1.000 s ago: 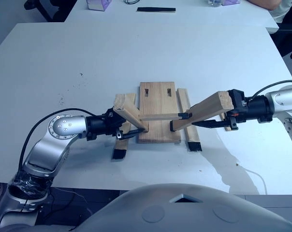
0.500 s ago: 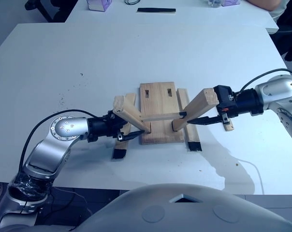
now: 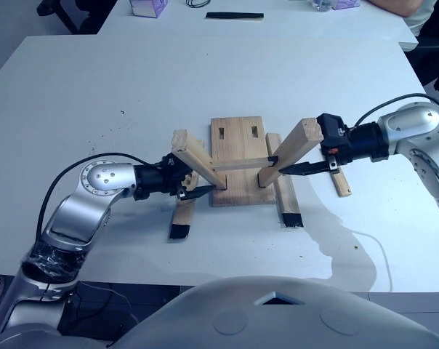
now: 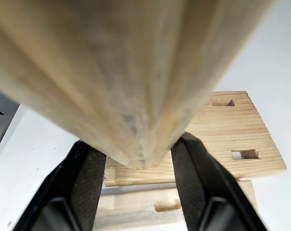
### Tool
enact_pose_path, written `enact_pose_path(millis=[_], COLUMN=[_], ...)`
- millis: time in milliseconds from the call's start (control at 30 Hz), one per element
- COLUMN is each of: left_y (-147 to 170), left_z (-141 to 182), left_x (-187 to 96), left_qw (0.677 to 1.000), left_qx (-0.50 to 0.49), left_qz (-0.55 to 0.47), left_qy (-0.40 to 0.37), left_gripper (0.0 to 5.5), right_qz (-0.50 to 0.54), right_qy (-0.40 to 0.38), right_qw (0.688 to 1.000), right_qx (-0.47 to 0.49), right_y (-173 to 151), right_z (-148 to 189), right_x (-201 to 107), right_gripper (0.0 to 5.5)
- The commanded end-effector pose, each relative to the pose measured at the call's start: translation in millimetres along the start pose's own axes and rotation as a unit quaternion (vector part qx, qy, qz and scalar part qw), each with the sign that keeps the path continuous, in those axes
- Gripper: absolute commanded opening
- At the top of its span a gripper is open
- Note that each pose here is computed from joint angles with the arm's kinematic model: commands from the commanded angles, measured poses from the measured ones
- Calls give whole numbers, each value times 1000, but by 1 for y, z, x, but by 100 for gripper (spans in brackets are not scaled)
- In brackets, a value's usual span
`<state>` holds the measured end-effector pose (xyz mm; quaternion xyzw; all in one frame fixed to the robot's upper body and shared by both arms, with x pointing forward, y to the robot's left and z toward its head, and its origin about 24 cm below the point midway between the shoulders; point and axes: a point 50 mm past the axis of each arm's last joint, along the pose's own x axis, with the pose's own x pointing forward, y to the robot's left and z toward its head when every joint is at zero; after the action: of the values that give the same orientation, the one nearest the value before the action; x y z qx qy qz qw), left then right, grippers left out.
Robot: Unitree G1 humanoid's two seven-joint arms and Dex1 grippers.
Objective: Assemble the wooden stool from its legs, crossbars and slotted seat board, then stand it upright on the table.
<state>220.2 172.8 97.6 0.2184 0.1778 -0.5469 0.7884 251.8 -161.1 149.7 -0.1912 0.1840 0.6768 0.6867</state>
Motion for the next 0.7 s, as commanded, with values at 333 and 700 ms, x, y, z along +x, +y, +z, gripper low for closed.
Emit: enact_pose_path(millis=[333, 700], left_y=[-14, 10], left_z=[32, -1], left_x=[7, -34], left_qw=[996, 996], left_qx=[59, 53], left_qz=[-35, 65], left_qy=[-59, 13], left_gripper=[538, 538], right_qz=[3, -51], right_qy=[9, 3], right_qw=[999, 998], right_qx=[43, 31], right_y=[26, 47], right_z=[-11, -7], right_x=[49, 15], right_gripper=[283, 283])
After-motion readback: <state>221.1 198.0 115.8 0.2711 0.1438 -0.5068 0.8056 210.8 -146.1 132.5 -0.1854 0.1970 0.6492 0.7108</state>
